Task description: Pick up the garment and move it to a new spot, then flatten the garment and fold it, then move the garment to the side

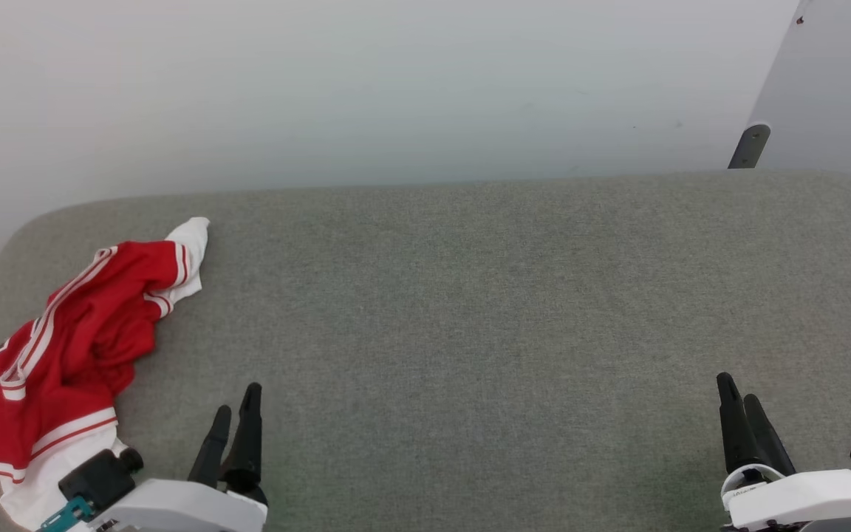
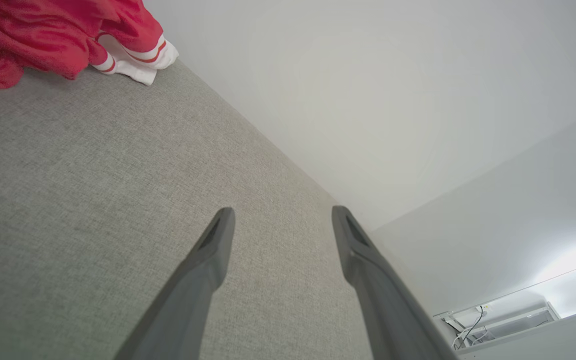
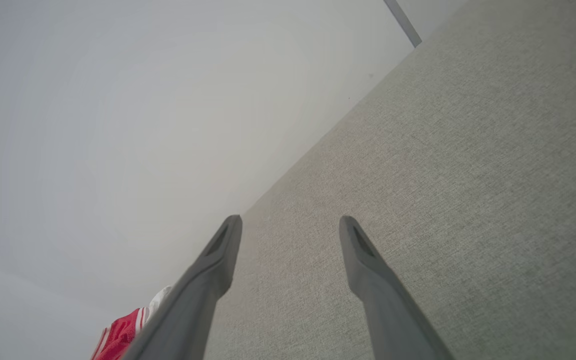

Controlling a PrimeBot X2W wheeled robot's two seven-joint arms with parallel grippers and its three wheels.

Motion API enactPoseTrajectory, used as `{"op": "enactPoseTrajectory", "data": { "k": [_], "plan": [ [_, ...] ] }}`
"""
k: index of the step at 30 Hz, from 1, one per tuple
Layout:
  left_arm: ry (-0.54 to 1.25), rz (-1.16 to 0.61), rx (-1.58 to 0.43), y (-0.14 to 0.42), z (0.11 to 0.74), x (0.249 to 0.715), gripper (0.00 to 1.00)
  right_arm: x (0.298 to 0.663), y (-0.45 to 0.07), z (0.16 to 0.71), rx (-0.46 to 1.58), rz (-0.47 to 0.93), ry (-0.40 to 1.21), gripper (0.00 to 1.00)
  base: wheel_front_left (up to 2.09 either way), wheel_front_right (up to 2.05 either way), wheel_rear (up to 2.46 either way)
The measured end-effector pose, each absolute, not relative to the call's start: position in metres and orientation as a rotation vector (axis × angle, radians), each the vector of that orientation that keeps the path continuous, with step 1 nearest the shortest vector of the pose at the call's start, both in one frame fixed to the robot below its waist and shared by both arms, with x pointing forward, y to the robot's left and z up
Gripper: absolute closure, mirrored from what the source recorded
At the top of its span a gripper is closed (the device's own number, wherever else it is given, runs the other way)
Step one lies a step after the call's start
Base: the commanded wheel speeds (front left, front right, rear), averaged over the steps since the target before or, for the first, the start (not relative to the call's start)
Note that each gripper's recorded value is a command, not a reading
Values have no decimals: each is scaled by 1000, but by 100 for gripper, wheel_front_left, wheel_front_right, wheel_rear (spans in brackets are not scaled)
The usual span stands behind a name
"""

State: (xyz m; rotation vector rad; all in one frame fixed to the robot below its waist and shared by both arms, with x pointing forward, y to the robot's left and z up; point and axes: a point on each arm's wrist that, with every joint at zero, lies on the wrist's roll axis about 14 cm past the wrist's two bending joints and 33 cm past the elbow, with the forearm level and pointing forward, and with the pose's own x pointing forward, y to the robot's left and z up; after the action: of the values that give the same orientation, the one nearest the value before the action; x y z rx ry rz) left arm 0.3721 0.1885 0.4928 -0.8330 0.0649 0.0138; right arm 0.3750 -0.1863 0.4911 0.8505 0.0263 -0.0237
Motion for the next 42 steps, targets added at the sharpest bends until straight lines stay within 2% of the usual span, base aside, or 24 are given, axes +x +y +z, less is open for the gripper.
{"op": "enactPoseTrajectory", "data": {
  "k": [11,42],
  "plan": [
    [18,-8,-645,187,503,370,0,376,-188,498,691,-13,-2,0,0,0,0],
    [-110,-68,-313,185,529,364,0,377,-183,519,421,29,-85,0,0,0,0]
  ]
}}
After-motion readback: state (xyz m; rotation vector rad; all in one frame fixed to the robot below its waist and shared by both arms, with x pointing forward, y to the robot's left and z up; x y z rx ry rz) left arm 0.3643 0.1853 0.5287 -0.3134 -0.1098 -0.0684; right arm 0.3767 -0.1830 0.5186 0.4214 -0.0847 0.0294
